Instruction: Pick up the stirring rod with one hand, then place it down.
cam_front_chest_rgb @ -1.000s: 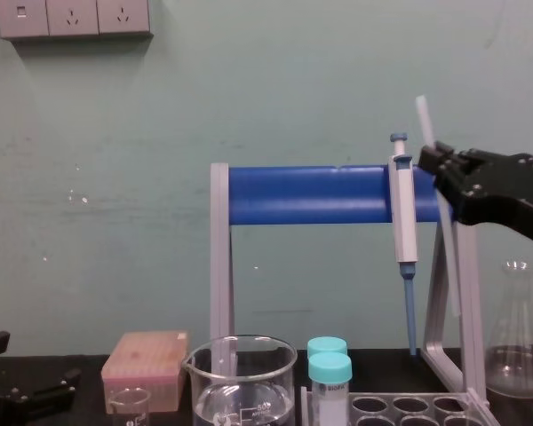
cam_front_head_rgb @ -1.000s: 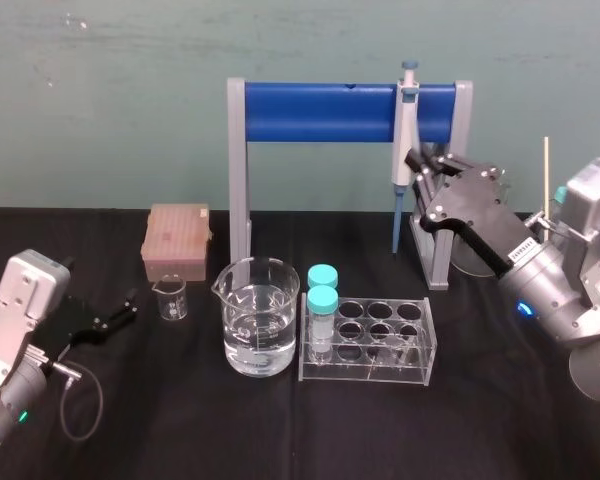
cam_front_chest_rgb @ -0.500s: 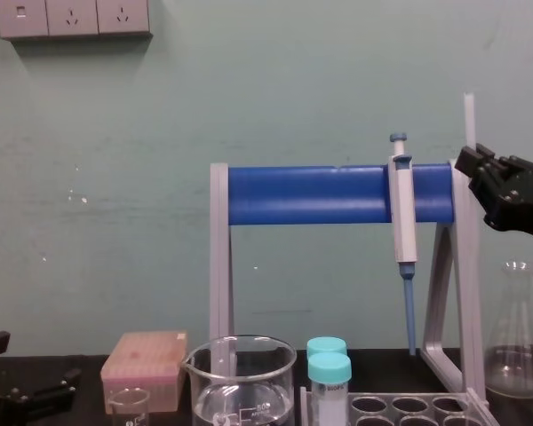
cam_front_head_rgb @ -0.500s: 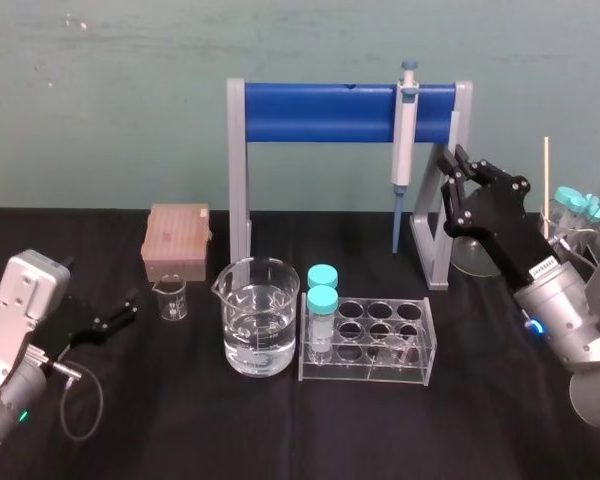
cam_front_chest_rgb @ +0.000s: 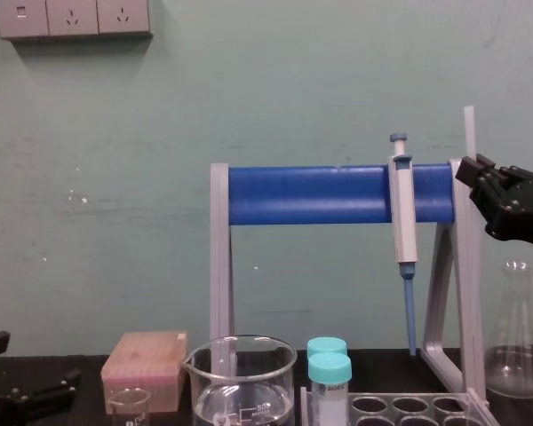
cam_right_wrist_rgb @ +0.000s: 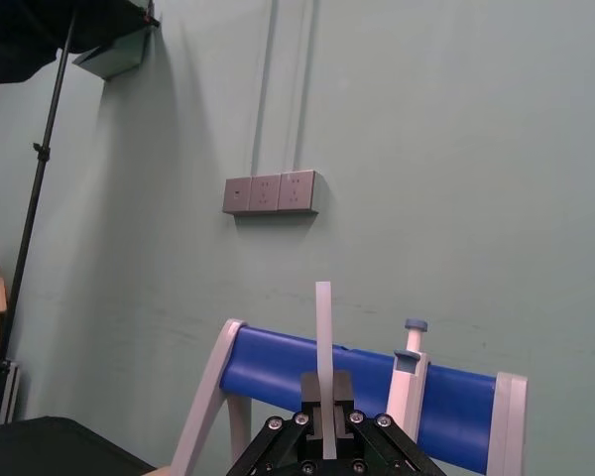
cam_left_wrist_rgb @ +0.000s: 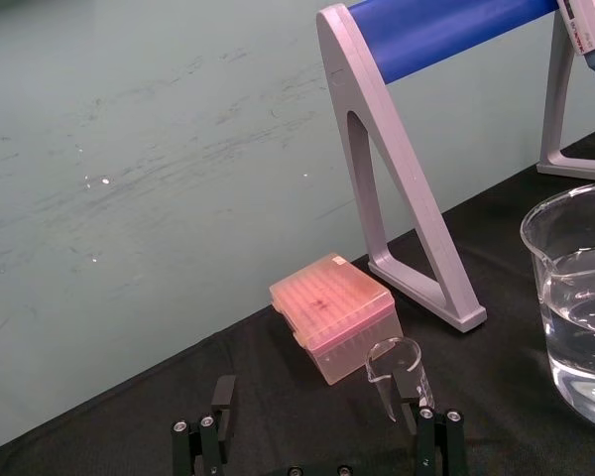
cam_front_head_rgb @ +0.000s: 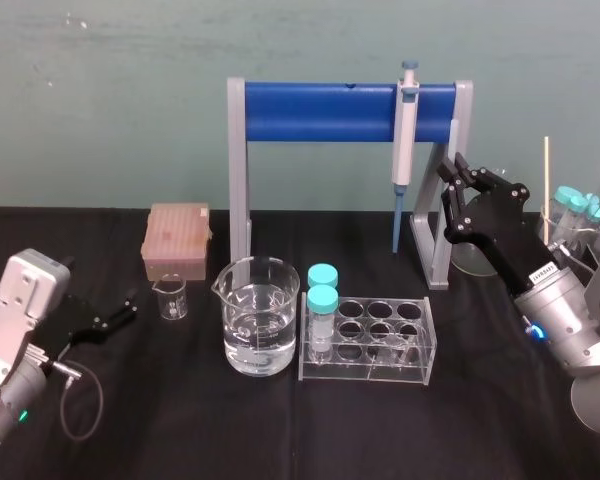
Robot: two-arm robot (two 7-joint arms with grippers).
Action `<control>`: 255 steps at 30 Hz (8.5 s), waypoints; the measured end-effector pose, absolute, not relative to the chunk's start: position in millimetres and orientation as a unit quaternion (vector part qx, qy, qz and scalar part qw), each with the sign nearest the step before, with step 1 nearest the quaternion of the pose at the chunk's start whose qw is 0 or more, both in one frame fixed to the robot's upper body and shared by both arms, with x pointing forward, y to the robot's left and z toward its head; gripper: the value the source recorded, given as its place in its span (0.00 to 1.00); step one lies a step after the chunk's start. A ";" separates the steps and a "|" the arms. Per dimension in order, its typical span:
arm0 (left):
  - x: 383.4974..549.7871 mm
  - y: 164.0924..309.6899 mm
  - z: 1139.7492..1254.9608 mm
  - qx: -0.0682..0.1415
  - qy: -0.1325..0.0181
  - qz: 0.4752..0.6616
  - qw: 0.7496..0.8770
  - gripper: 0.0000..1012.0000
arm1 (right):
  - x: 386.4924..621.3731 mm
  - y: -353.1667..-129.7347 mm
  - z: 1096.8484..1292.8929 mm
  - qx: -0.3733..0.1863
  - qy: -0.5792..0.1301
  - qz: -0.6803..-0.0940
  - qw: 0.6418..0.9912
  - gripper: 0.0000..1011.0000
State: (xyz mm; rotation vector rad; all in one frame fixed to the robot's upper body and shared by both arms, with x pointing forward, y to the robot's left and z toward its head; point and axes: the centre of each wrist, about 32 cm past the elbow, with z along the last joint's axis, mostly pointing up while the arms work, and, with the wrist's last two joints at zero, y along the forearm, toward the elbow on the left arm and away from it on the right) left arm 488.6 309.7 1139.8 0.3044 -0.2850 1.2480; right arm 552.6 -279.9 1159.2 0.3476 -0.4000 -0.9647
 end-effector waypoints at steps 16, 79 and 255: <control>488.6 309.7 1139.8 0.141 -0.132 0.580 0.791 0.99 | 552.9 -279.8 1159.6 0.165 -0.191 -0.457 0.853 0.06; 488.6 309.7 1139.8 0.141 -0.132 0.580 0.791 0.99 | 553.0 -279.6 1159.7 0.165 -0.191 -0.457 0.853 0.06; 488.6 309.7 1139.8 0.142 -0.132 0.580 0.791 0.99 | 545.0 -287.5 1110.4 0.107 -0.036 -0.391 0.913 0.42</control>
